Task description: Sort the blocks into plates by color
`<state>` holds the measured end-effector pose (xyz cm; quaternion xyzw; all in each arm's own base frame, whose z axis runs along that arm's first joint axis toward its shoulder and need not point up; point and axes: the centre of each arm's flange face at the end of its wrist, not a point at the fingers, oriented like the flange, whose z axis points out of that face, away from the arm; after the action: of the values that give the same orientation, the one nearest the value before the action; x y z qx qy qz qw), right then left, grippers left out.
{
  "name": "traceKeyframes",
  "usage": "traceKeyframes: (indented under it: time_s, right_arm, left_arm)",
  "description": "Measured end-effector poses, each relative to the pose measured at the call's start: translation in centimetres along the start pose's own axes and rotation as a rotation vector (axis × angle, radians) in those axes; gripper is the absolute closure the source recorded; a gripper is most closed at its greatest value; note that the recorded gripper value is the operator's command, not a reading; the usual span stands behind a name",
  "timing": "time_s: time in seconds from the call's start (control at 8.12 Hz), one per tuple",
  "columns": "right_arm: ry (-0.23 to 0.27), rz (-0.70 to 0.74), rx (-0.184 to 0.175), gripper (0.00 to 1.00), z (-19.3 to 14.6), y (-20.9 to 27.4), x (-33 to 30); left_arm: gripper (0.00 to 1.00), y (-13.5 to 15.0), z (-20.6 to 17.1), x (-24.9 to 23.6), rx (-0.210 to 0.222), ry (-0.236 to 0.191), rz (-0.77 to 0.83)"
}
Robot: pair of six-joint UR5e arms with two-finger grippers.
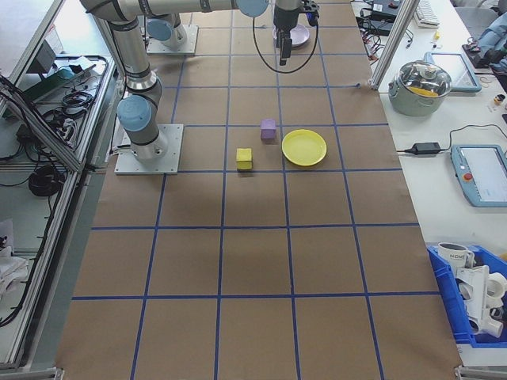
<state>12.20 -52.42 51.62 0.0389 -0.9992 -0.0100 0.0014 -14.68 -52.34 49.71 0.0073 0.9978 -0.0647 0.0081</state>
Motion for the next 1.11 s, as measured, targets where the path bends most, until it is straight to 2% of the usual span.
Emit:
traceKeyframes:
  time_s: [0.25, 0.62, 0.86, 1.11]
  right_arm:
    - [0.005, -0.003, -0.004, 0.00, 0.3, -0.2, 0.3]
    - [0.009, 0.021, 0.009, 0.00, 1.1, -1.5, 3.1]
    - [0.003, 0.022, -0.010, 0.00, 2.8, -2.1, 7.9]
    - [-0.004, 0.006, -0.049, 0.00, 6.8, -1.2, 12.3]
  left_arm:
    - [0.00, 0.0, 0.0, 0.0, 0.000, 0.000, 0.000]
    - [0.00, 0.0, 0.0, 0.0, 0.000, 0.000, 0.001]
    - [0.00, 0.0, 0.0, 0.0, -0.001, -0.001, 0.001]
    - [0.00, 0.0, 0.0, 0.0, 0.000, -0.001, 0.003]
